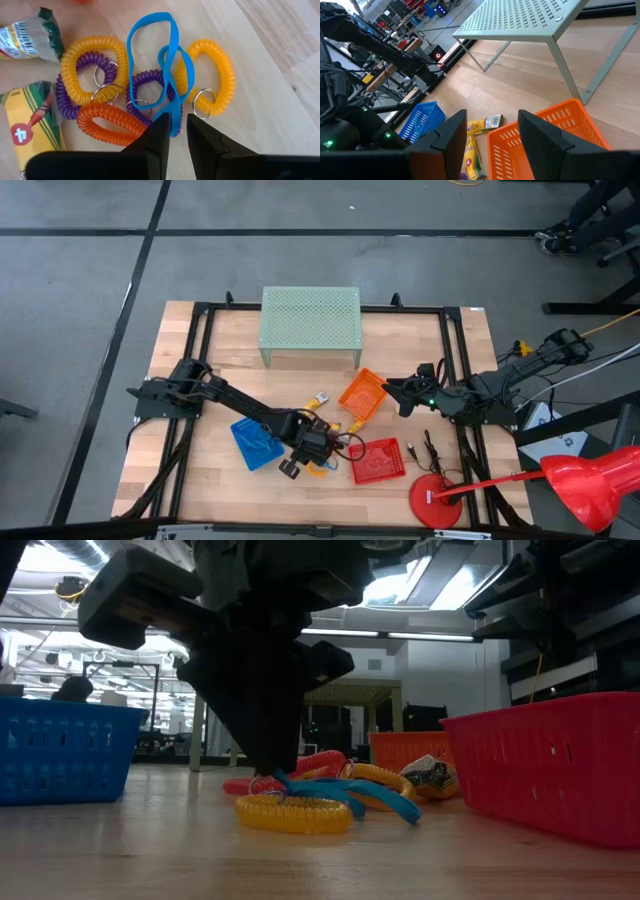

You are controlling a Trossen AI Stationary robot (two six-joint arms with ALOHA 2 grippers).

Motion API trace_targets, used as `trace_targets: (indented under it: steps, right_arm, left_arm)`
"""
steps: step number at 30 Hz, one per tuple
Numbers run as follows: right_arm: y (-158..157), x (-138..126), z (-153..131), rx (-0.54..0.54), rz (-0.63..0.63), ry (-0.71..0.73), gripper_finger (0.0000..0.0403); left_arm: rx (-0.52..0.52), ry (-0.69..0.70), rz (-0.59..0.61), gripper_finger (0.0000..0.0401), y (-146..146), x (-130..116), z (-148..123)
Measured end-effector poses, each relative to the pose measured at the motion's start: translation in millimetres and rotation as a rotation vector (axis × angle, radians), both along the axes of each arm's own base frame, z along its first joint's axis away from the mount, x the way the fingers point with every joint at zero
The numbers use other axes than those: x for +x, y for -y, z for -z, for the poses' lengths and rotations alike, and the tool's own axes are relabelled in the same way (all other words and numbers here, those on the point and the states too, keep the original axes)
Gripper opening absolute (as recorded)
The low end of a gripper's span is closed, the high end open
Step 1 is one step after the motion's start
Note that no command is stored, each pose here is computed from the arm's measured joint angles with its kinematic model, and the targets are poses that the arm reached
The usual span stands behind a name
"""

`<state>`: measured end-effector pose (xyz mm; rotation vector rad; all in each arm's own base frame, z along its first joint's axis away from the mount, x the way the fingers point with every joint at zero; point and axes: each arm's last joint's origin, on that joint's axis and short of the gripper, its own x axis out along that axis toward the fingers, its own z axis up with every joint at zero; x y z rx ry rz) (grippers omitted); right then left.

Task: Pick & Place Office Desk Supplies
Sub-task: Put the blue rubberband into the blue bin

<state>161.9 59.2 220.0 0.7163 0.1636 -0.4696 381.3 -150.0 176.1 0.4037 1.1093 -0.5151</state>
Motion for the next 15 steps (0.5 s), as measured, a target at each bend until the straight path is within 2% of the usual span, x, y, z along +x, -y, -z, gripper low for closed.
trace_targets:
  steps: [11, 15]
  right_arm:
    - [0.0, 0.0, 0.0, 0.001, 0.000, 0.000, 0.0178]
    - [0.0, 0.0, 0.0, 0.001, 0.000, 0.000, 0.0178]
  left_arm:
    - [0.018, -0.031, -0.002, 0.0015, -1.3, -3.0, 4.4]
    - [0.029, -0.026, -0.044, 0.0003, -2.4, -2.2, 4.1]
